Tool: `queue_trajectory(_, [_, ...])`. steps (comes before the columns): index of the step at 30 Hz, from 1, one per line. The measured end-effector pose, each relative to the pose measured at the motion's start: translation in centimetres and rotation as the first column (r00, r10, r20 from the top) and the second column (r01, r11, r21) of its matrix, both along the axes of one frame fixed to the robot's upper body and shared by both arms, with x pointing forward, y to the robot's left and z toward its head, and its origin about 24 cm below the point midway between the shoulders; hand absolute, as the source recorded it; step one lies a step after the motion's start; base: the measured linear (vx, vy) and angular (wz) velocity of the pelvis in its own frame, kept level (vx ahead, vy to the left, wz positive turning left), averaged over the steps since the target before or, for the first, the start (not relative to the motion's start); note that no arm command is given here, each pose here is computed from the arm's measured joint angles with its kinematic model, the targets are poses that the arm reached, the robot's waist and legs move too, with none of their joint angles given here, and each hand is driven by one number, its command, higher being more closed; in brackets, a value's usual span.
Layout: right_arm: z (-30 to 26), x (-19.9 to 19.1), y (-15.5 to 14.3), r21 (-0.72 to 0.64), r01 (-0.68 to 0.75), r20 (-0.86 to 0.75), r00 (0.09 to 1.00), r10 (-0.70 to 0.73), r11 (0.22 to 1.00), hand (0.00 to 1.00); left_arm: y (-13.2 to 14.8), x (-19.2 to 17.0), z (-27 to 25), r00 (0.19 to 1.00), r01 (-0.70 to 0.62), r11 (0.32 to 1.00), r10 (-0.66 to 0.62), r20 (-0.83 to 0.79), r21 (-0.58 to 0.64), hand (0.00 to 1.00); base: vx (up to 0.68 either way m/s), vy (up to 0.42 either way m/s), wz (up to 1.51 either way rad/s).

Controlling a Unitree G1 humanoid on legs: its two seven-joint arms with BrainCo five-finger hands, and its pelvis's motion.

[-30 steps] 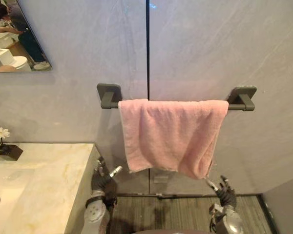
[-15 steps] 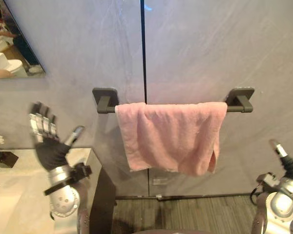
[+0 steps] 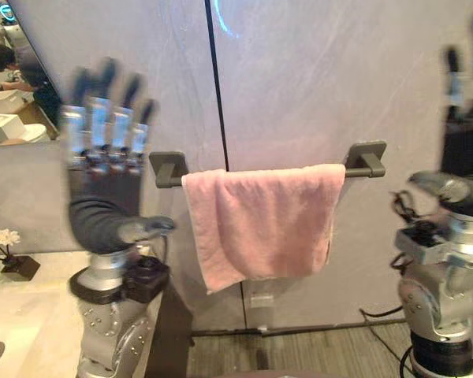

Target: Organize washtable

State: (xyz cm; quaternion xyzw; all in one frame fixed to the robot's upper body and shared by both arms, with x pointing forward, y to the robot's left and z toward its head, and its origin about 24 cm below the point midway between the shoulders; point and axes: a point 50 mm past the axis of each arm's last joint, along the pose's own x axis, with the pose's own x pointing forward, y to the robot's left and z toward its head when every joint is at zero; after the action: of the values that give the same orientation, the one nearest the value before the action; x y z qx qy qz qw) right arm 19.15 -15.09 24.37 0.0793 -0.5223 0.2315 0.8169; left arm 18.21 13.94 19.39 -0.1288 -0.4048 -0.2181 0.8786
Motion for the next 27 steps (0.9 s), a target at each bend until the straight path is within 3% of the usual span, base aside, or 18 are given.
queue_trajectory(5, [-2.7, 0.5, 3.0, -0.224, -0.310, -0.213, 0.941, 0.264, 0.924, 0.00, -1.7, 1.6, -5.0, 0.946, 0.217, 0.967, -0.174, -0.275, 0.135, 0.00, 0.00, 0.000, 0.00])
queue_trajectory(9, [-6.2, 1.1, 3.4, -0.301, -0.405, -0.418, 0.870, 0.262, 0.863, 0.00, -2.2, 1.9, -8.1, 0.878, 0.325, 0.925, -0.217, -0.427, 0.199, 0.00, -0.04, -0.020, -0.03])
queue_trajectory(13, [-10.9, 1.9, 2.9, -0.322, -0.455, -0.628, 0.759, 0.172, 0.830, 0.00, -2.5, 2.0, -10.3, 0.828, 0.372, 0.902, -0.215, -0.518, 0.219, 0.00, -0.05, -0.019, -0.04])
queue_trajectory(22, [-16.0, 2.4, 2.5, -0.396, -0.355, -0.708, 0.705, -0.035, 0.847, 0.00, -3.0, 2.4, -14.7, 0.759, 0.368, 0.874, -0.085, -0.646, 0.317, 0.00, -0.04, -0.032, 0.04])
queue_trajectory(27, [-19.3, 2.7, 2.1, -0.485, -0.164, -0.708, 0.650, -0.276, 0.859, 0.00, -3.4, 3.7, -14.8, 0.800, 0.175, 0.920, 0.074, -0.595, 0.350, 0.00, -0.02, -0.025, 0.06])
